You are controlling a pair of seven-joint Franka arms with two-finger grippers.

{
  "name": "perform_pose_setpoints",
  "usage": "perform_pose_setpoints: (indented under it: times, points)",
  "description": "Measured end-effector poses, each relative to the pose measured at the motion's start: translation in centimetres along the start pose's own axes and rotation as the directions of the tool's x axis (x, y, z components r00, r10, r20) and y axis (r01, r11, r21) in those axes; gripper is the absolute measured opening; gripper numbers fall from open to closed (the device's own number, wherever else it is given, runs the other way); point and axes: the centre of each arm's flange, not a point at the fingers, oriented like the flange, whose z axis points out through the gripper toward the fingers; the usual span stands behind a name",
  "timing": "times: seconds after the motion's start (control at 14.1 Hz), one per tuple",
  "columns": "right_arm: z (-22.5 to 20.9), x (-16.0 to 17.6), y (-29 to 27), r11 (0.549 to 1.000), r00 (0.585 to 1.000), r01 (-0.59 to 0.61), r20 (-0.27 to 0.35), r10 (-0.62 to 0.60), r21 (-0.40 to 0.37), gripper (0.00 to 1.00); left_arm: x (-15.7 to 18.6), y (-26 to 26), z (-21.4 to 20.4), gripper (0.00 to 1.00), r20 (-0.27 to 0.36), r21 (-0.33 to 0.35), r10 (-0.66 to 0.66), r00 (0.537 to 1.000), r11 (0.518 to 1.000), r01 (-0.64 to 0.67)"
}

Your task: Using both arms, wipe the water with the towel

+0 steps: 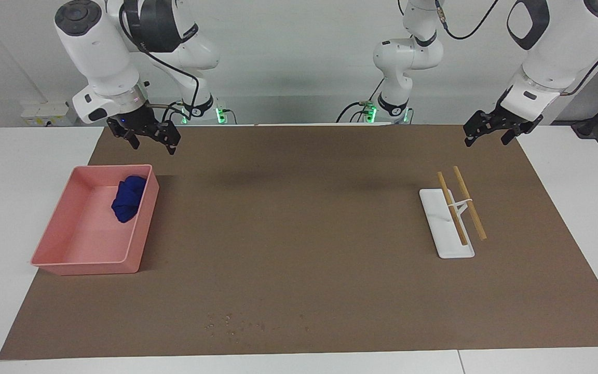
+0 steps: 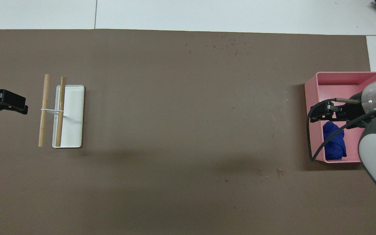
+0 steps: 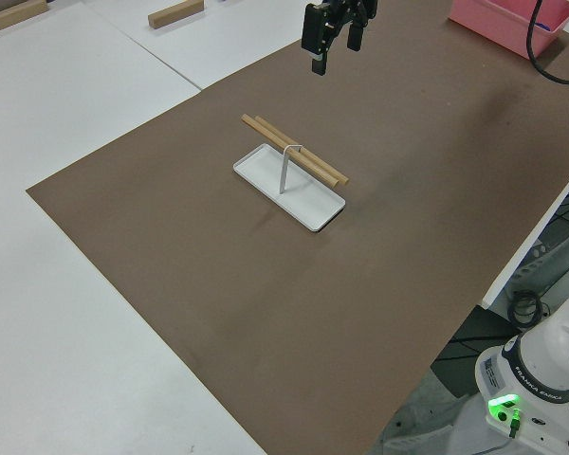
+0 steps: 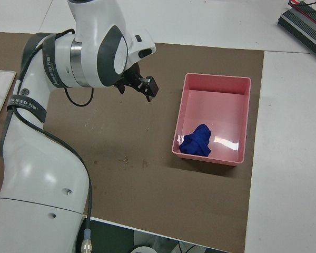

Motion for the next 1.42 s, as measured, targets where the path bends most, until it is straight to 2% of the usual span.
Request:
perform_pose_setpoints:
  times: [0.21,0.5,1.42]
  points:
    - [-2.7,1.4,-0.1,1.0,1.0,-0.003,-0.02,0.003,0.013,1.0,0.0,0.0,0.0,1.0,0.0,0.0,0.0,1.0,1.0,0.0]
    - [-3.9,1.2,0.5,1.0,1.0,-0.014,-0.025,0.014,0.015,1.0,0.0,0.0,0.2,1.0,0.004,0.0,-0.001,1.0,1.0,0.001]
    - [-2.8,0.0,1.4,0.999,0.999,0.033,0.003,-0.033,0.002,1.0,0.0,0.1,0.2,1.0,0.004,0.0,0.001,1.0,1.0,-0.001]
